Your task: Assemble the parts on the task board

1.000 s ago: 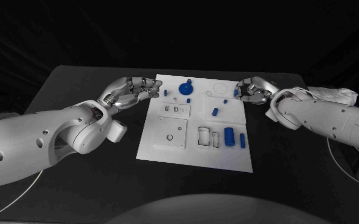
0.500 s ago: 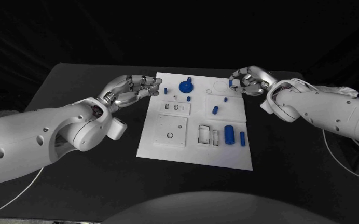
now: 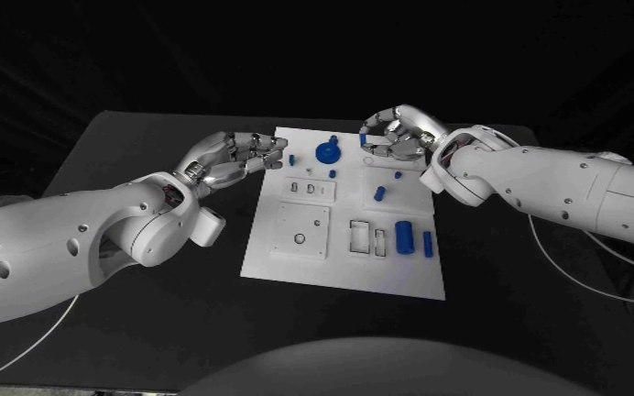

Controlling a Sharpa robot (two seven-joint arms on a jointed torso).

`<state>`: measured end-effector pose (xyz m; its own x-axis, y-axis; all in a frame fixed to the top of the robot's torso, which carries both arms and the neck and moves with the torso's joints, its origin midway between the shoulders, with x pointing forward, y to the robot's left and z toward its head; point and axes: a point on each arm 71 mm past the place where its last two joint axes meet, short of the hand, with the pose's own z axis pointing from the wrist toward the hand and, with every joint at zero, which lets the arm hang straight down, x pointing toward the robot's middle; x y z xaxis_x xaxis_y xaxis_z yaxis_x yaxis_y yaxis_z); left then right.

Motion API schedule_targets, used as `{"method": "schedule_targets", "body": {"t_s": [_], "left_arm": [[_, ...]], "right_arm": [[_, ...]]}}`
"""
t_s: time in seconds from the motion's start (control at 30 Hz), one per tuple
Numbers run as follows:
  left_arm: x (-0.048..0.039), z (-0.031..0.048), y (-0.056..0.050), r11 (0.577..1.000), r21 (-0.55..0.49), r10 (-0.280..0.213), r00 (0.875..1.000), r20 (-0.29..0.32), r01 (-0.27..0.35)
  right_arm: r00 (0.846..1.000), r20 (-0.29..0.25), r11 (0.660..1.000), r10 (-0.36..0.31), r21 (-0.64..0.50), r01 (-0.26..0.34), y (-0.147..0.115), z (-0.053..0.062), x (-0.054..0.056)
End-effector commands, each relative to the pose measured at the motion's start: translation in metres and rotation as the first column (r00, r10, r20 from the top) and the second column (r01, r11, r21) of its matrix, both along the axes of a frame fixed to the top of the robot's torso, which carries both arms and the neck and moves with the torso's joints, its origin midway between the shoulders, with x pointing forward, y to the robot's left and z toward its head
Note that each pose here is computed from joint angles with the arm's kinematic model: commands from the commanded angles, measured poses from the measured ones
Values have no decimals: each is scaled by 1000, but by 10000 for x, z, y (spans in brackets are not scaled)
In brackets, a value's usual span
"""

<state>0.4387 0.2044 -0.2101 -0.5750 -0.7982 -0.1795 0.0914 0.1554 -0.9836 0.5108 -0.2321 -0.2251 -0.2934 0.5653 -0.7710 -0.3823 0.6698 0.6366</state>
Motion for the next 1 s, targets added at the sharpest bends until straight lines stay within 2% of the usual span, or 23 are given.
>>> {"method": "schedule_targets", "body": {"t_s": [0.03,0.23,0.4,1.0], "left_arm": [[-8,3,-31,1000,-7,-23,1000,-2,23],[-4,2,-29,1000,-6,-21,1000,-1,21],[2,1,-29,1000,-6,-21,1000,0,21],[5,-16,-42,1000,-5,-26,1000,-6,26]], "right_arm": [[998,-61,999,24,33,-22,131,-36,-23],[993,-92,996,70,56,-65,388,-94,-70],[987,-125,994,101,65,-94,561,-190,-115],[972,-196,991,133,53,-125,751,-534,-214]]}}
